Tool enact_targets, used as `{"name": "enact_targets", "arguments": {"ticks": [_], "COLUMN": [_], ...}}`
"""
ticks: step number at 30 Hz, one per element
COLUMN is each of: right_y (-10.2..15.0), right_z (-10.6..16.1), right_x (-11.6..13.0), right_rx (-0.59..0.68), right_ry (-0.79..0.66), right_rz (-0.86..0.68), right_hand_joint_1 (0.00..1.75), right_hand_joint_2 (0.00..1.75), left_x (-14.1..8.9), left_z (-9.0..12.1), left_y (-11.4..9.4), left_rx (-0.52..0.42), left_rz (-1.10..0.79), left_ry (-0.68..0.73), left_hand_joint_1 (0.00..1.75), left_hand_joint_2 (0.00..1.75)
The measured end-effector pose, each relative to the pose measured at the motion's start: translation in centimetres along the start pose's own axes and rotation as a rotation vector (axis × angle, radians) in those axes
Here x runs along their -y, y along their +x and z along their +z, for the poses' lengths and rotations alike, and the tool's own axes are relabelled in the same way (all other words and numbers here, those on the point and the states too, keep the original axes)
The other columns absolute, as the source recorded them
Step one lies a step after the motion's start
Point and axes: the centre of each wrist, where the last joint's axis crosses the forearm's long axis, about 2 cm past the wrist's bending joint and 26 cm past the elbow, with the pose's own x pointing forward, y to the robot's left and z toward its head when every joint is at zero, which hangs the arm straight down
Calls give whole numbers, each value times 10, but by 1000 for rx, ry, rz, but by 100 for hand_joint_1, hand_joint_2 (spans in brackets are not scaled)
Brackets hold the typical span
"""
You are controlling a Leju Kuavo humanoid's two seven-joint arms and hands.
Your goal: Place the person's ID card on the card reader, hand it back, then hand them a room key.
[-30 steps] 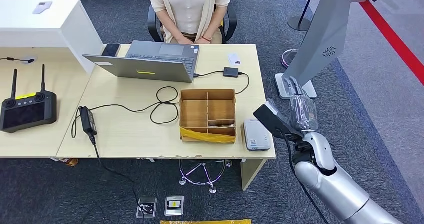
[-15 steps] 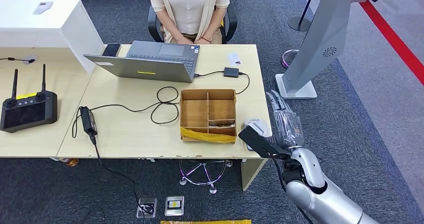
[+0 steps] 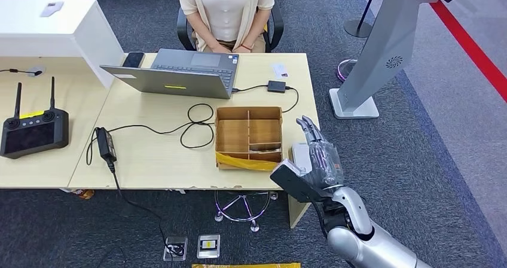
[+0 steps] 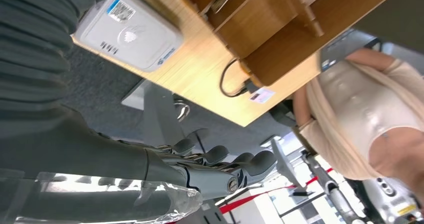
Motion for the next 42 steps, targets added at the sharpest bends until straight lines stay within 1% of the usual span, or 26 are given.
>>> {"name": "enact_targets", "arguments": {"ticks": [6, 13, 19, 28, 30, 31, 35, 36, 38, 42], "right_y": [16, 26, 31, 31, 32, 32, 34, 34, 35, 37], "right_z": [-3, -6, -6, -7, -7, -7, -9, -9, -9, -9], "right_x": [-14, -29, -40, -51, -52, -52, -54, -55, -57, -60], "right_rx": [67, 72, 81, 78, 77, 79, 108, 114, 118, 117], "right_ry": [11, 36, 45, 48, 36, 21, -69, -80, -79, -60], "right_rz": [-76, -108, -84, -13, 29, 77, 399, 450, 495, 522], "right_hand_joint_1": [0, 0, 0, 0, 0, 0, 0, 0, 0, 0], "right_hand_joint_2": [175, 175, 175, 175, 175, 175, 175, 175, 175, 175], "left_x": [0, 0, 0, 0, 0, 0, 0, 1, 1, 1], "left_z": [0, 0, 0, 0, 0, 0, 0, 0, 0, 0], "left_y": [0, 0, 0, 0, 0, 0, 1, 2, 2, 4], "left_rx": [-3, -6, -6, -5, -5, -4, 0, 1, 3, 4], "left_rz": [9, 17, 17, 15, 13, 12, 1, -1, -4, 0], "left_ry": [1, 3, 3, 2, 2, 1, -1, -2, -2, -3], "left_hand_joint_1": [0, 0, 0, 0, 0, 0, 0, 0, 0, 0], "left_hand_joint_2": [0, 0, 0, 0, 0, 0, 0, 0, 0, 0]}}
